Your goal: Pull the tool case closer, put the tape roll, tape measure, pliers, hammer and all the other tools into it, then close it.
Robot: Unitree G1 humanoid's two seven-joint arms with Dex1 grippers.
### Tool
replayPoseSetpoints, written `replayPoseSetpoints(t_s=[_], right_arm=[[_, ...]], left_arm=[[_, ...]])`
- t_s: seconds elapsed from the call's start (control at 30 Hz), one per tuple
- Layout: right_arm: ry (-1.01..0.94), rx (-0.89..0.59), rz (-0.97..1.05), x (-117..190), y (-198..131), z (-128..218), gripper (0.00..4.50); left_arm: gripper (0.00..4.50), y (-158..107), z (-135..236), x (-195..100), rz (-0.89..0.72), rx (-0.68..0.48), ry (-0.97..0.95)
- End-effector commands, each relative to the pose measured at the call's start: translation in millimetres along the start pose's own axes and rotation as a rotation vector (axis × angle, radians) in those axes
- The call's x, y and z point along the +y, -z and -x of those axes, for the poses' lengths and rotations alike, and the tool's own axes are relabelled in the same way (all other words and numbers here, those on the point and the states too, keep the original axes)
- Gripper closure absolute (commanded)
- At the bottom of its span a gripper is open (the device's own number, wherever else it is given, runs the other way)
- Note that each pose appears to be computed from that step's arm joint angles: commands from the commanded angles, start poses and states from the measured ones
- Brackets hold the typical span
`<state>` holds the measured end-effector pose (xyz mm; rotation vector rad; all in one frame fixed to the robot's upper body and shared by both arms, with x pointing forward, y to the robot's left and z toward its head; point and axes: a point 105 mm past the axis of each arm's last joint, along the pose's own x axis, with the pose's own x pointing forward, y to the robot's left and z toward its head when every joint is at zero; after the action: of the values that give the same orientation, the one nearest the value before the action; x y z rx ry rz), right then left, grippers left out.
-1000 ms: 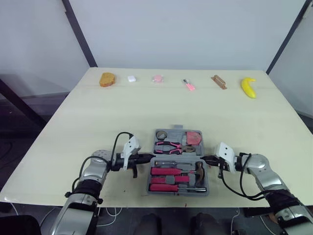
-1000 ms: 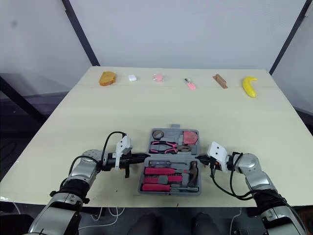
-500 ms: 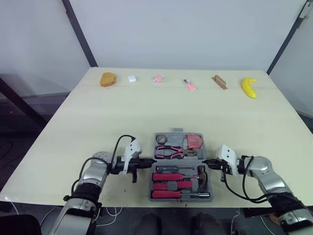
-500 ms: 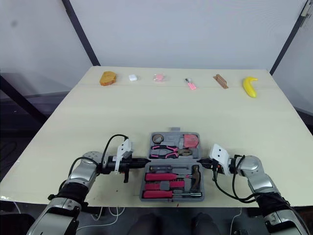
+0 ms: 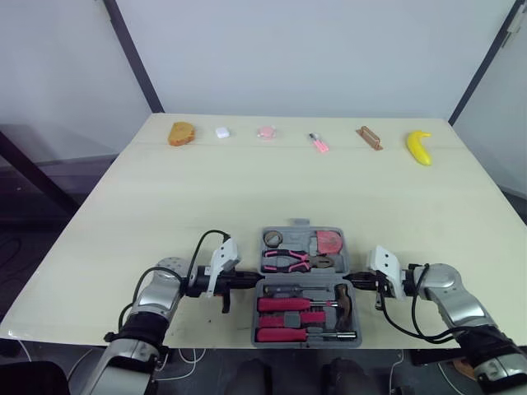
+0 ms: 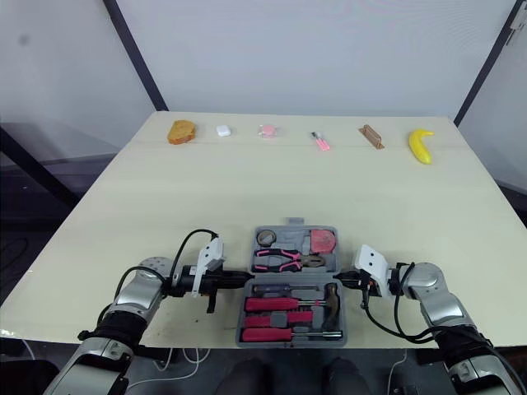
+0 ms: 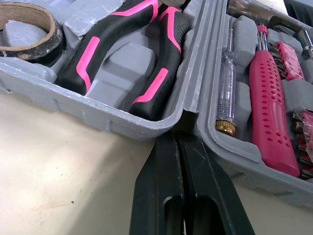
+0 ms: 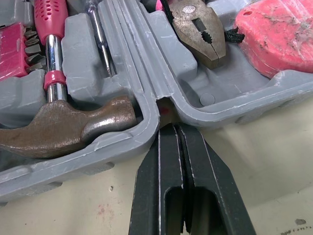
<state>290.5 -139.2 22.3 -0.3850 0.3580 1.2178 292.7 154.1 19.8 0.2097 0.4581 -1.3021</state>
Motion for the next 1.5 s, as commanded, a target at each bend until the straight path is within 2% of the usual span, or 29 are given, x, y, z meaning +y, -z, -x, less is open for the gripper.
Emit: replayPoseSetpoints(t_s=[0.03,0.47,0.53,0.67,0.83,0.87,0.9,0.93,1.03,1.07,1.1,1.17,1.2,1.37,1.5], right_arm=[[-0.054,-0.054,0.040,10,-15,-8,4.50],[0.013,-0.056,0.042,-1,-13,6,4.50],[0.053,-0.061,0.000,-6,-12,14,4.50],[0.106,-0.092,-0.126,-16,-13,33,4.50],[0.128,-0.124,-0.220,-29,-20,44,4.50],[0.137,-0.135,-0.236,-32,-23,45,4.00],[0.142,-0.144,-0.252,-35,-25,45,3.79],[0.137,-0.155,-0.276,-38,-29,44,3.20],[0.121,-0.209,-0.416,-48,-41,38,2.39],[0.124,-0.224,-0.474,-54,-43,34,1.82],[0.127,-0.224,-0.515,-58,-43,31,1.45],[0.117,-0.208,-0.563,-63,-40,26,0.32],[0.107,-0.197,-0.577,-64,-39,24,0.10],[0.072,-0.110,-0.632,-70,-32,10,0.10],[0.068,-0.108,-0.687,-77,-34,-1,0.10]], left_arm=[[4.43,6,-16,-17,0.010,0.017,0.096],[4.43,6,-3,2,-0.035,0.026,-0.028],[4.43,7,2,8,-0.052,0.045,-0.078],[4.43,-6,18,18,-0.095,0.000,-0.148],[4.43,-16,26,12,-0.141,-0.040,-0.156],[4.50,-18,27,10,-0.145,-0.046,-0.155],[4.50,-20,28,8,-0.149,-0.052,-0.153],[4.50,-22,29,5,-0.158,-0.057,-0.153],[4.50,-30,29,-9,-0.172,-0.095,-0.123],[4.50,-30,28,-15,-0.190,-0.085,-0.105],[4.50,-30,27,-20,-0.208,-0.072,-0.094],[4.50,-32,22,-30,-0.218,-0.074,-0.067],[4.50,-34,20,-35,-0.214,-0.084,-0.048],[4.50,-38,9,-67,-0.159,-0.112,0.080],[4.50,-25,4,-85,-0.115,-0.060,0.158]])
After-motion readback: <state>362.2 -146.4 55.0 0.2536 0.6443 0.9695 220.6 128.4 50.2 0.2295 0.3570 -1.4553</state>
